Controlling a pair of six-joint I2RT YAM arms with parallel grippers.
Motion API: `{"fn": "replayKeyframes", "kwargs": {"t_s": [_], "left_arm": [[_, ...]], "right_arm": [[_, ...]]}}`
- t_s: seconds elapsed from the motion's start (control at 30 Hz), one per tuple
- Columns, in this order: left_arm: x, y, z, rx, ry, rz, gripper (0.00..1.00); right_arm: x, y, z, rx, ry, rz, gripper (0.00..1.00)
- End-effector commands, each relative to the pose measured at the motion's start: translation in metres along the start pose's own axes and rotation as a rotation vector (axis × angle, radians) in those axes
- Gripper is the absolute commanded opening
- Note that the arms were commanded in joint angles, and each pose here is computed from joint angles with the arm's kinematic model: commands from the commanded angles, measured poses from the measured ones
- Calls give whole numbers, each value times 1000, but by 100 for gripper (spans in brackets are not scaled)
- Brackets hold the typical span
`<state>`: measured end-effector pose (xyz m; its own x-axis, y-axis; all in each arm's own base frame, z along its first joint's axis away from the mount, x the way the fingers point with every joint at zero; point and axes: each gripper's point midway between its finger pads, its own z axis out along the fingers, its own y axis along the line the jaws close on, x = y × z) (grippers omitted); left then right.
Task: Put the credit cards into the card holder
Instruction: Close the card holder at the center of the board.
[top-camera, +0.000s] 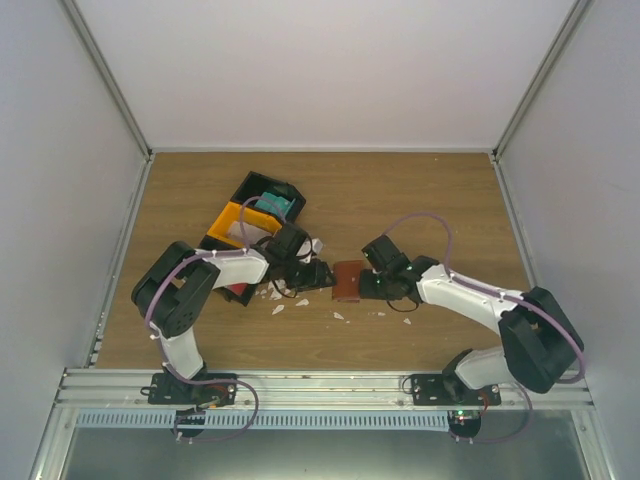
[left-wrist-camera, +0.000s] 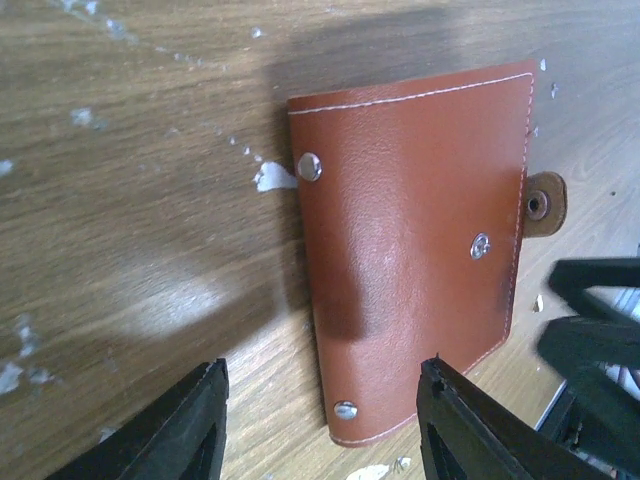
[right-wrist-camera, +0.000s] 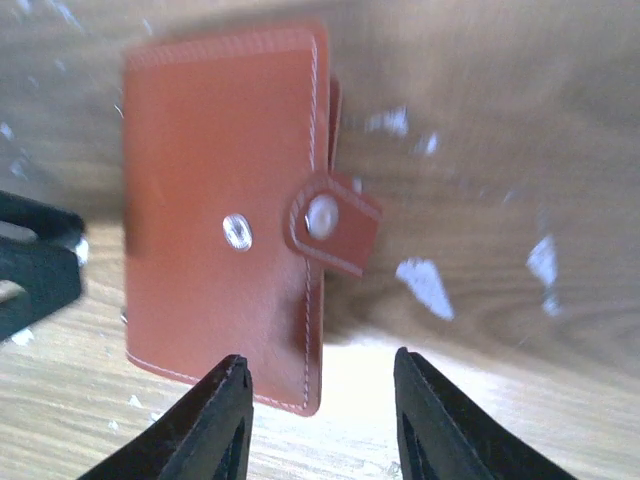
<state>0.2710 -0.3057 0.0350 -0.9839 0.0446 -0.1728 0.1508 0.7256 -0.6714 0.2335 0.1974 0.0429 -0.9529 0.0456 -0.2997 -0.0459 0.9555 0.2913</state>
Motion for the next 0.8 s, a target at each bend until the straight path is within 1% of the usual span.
{"fn": "replayKeyframes", "kwargs": {"t_s": [0.0, 0.13, 0.3, 0.43, 0.53, 0.7, 0.77], "left_arm": [[-1, -1, 8, -25, 14, 46, 54], [0, 3, 12, -54, 21, 47, 54], [1, 11, 17, -118, 32, 43, 53], [6, 21, 21, -185, 46, 45, 53], [9, 28, 24, -227, 57, 45, 52], [11, 36, 24, -263, 61, 38, 50], [11, 36, 25, -264, 61, 37, 49]], "right_arm": [[-36, -9, -28, 131, -124, -1, 43], [-46, -11, -21, 204, -112, -26, 45], [-55, -7, -7, 229, -100, -44, 44], [-56, -7, 3, 245, -84, -49, 40], [-55, -7, 4, 242, -80, -45, 32], [-54, -6, 0, 228, -81, -36, 11], [-53, -5, -1, 225, -80, -34, 6]]}}
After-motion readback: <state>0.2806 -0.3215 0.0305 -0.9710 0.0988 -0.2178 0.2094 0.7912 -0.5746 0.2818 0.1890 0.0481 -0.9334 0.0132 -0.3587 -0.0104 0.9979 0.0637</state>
